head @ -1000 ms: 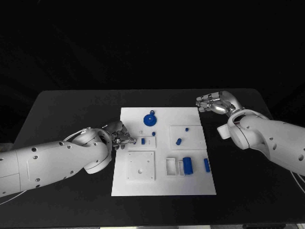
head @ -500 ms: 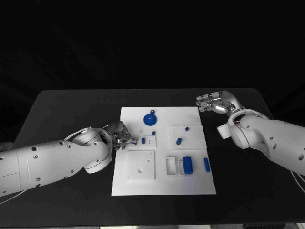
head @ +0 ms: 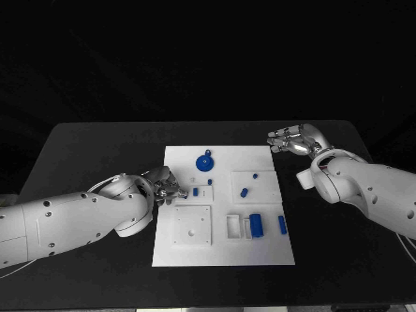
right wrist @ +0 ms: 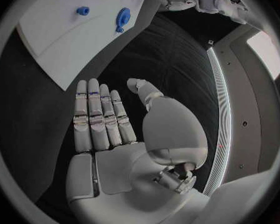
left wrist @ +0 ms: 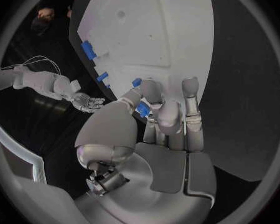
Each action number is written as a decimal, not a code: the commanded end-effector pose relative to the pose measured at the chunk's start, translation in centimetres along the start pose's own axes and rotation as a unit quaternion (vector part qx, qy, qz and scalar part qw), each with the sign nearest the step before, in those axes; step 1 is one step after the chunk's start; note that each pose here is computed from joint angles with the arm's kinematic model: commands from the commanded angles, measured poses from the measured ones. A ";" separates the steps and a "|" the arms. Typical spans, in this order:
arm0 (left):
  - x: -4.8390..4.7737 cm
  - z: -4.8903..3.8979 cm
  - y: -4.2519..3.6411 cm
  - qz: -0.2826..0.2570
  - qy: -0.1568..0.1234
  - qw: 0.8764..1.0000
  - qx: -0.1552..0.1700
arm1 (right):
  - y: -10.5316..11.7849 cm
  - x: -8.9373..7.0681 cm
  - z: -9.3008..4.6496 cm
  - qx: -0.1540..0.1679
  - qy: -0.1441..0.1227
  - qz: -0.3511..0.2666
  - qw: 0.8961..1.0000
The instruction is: Assemble the parts on the task board
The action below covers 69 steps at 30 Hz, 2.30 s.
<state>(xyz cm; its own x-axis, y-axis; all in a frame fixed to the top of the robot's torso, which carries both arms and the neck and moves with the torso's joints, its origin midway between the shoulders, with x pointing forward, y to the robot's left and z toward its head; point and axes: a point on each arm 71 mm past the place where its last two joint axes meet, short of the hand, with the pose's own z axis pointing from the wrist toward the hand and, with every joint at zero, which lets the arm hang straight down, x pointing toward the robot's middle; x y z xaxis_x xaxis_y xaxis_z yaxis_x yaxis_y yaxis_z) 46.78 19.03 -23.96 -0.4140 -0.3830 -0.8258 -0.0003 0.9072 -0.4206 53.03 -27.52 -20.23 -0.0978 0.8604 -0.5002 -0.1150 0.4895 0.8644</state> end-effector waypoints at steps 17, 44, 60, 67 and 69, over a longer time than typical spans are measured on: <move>0.18 -0.17 1.23 -0.002 -0.024 1.000 -0.020 | 0.1 0.1 0.0 -0.005 0.003 0.002 1.000; -0.08 -0.11 1.34 -0.015 -0.040 0.999 -0.024 | 0.1 0.0 -0.1 -0.005 0.003 0.002 1.000; 0.43 -0.05 0.91 -0.015 -0.016 1.000 -0.020 | 0.0 0.0 -0.1 -0.005 0.003 0.002 1.000; 0.48 -0.07 0.78 -0.016 -0.016 1.000 -0.017 | 0.0 0.1 0.0 -0.005 0.003 0.002 1.000; 0.50 -0.08 0.74 -0.016 -0.015 1.000 -0.017 | 0.0 0.1 0.0 -0.005 0.003 0.002 1.000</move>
<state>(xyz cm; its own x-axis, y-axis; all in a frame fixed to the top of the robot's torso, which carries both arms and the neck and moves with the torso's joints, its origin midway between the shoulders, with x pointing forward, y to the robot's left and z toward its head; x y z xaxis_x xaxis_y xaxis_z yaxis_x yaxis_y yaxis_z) 46.88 19.74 -23.92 -0.3378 -0.4302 -0.8371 -0.0358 0.8947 -0.4453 53.02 -27.59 -20.25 -0.0969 0.8619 -0.4978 -0.1129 0.4874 0.8659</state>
